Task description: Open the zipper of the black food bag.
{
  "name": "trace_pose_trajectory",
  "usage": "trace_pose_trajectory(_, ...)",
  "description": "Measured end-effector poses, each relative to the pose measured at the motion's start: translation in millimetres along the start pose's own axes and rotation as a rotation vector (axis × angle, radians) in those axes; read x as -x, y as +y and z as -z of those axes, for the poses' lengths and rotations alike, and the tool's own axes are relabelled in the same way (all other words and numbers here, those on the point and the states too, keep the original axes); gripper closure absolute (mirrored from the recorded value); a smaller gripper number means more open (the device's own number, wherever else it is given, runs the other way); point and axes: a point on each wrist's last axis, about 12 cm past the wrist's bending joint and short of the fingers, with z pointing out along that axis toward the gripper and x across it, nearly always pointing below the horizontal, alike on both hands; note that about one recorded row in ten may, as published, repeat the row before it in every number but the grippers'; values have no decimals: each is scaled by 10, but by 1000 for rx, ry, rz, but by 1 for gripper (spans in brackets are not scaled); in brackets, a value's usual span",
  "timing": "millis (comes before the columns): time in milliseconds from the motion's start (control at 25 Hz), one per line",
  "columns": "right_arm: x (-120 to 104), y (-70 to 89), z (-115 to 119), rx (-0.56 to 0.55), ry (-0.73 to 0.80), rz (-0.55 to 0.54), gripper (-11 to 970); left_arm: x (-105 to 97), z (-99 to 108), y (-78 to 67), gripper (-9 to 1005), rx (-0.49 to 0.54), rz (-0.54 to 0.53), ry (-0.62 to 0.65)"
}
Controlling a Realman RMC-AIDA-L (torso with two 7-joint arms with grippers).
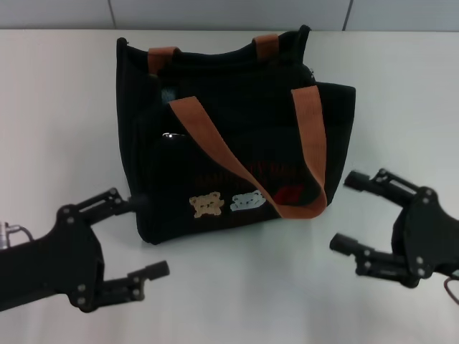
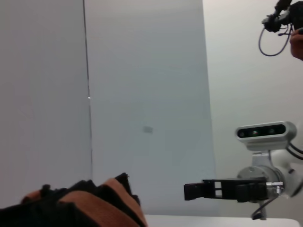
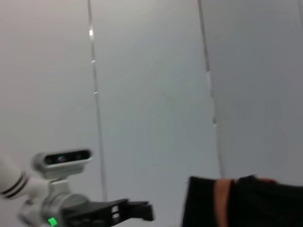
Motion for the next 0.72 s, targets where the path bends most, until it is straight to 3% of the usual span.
trace_pose_trajectory(160,9,-48,-58,60,52,-21,116,-31,-81,-2,183,-66,34,33)
trace_pose_trajectory(720,3,-57,-60,48,54,-15,116,-34,-77,17,183,-41,32,33)
